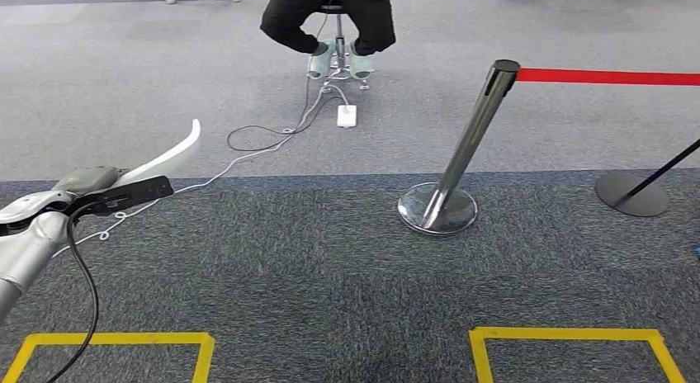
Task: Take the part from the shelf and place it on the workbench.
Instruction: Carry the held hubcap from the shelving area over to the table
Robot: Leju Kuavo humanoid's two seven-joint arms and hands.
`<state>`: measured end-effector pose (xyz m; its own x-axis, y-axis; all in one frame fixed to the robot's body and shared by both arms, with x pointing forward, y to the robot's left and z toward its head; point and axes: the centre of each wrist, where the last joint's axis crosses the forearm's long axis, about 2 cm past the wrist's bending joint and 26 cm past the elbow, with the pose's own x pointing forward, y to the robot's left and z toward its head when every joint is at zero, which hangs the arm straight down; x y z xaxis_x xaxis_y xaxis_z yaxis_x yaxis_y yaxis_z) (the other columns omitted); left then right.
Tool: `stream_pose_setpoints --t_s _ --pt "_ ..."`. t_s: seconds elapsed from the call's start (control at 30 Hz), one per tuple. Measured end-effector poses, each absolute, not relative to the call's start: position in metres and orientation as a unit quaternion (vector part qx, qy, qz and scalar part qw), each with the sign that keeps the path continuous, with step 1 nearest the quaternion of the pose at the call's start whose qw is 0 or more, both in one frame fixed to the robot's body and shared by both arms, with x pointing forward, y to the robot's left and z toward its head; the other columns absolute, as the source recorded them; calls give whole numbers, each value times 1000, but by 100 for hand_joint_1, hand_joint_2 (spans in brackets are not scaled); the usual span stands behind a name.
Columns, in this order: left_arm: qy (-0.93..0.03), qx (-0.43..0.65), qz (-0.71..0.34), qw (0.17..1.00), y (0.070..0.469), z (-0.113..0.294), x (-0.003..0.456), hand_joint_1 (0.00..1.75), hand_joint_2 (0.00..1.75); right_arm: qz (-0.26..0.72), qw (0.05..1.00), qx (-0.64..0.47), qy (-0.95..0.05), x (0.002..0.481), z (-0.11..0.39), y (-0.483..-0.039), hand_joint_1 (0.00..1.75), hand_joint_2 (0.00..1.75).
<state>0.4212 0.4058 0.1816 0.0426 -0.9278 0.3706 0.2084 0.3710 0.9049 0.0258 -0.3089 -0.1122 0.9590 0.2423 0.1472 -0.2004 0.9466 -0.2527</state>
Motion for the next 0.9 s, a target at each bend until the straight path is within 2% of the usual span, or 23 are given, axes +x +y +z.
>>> stream_pose_setpoints --t_s 0.9 --pt "-527 340 -434 647 401 172 410 175 175 126 978 -137 -98 26 -112 -310 0 0"
